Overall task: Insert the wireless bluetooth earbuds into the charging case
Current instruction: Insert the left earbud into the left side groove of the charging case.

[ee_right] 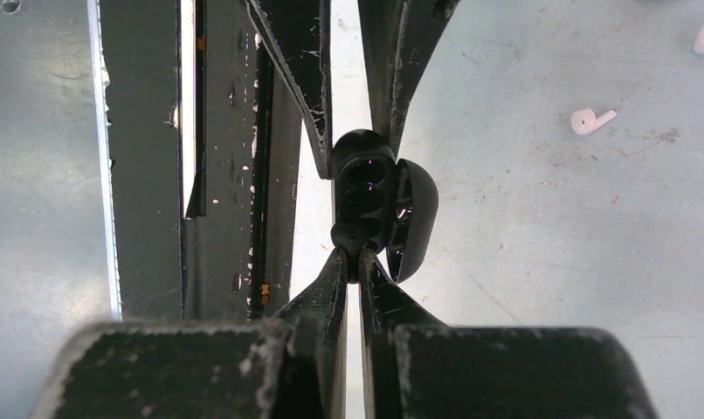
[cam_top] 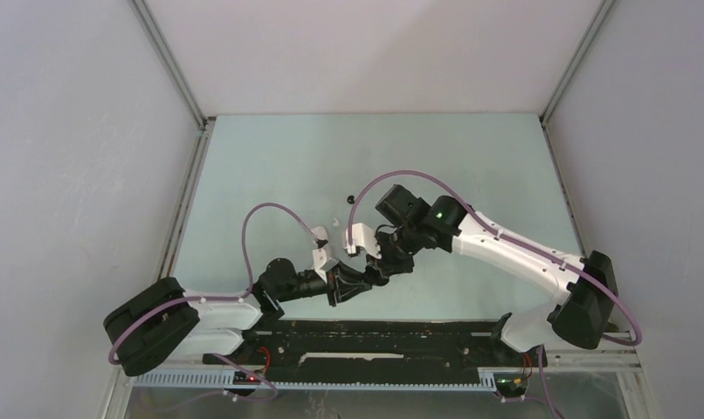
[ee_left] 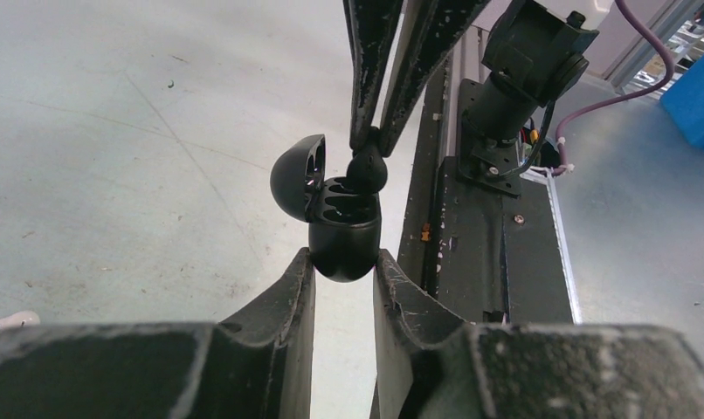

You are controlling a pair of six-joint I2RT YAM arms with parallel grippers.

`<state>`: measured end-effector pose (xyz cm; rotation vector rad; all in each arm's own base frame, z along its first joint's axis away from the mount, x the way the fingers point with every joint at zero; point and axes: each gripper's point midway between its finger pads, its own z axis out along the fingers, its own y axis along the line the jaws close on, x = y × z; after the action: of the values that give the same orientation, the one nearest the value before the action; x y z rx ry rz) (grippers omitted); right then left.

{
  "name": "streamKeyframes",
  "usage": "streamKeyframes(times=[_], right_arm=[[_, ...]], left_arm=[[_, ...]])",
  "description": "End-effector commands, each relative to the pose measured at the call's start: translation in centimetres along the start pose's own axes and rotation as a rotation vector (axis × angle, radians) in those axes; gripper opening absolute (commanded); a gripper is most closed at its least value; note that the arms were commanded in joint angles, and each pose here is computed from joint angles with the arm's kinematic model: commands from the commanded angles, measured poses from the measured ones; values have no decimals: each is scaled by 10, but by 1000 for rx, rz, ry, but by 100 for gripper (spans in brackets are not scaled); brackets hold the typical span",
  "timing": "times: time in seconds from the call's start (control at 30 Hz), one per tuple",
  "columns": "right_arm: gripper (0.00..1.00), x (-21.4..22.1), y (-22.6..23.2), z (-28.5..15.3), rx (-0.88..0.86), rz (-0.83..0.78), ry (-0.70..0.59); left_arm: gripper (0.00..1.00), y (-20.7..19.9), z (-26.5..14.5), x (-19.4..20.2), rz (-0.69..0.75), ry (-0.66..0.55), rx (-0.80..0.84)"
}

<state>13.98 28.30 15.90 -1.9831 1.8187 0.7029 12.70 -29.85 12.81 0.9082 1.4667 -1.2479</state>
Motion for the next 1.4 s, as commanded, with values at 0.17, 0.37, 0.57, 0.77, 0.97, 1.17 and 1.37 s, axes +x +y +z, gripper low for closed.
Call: streamKeyframes(times=[0.17, 0.37, 0.57, 0.77, 0.97, 1.17, 1.37], right_arm=[[2, -15, -6, -26, 23, 45, -130], [2, -21, -1, -31, -32, 69, -193], [3, -23, 10, -31, -83, 50, -205], [3, -21, 9, -29, -75, 49, -201], [4, -21, 9, -29, -73, 51, -204], [4, -24, 11, -32, -86, 61, -225], [5, -25, 8, -32, -77, 79, -230]], left_arm=[[0, -12, 1, -24, 65, -94, 54], [0, -16, -1, -29, 47, -124, 68], [0, -17, -1, -33, 29, -144, 80], [0, -18, -2, -35, 27, -151, 82], [0, -17, -4, -38, 29, -164, 78], [0, -13, -8, -41, 32, -183, 52], [0, -11, -9, -43, 35, -194, 39]])
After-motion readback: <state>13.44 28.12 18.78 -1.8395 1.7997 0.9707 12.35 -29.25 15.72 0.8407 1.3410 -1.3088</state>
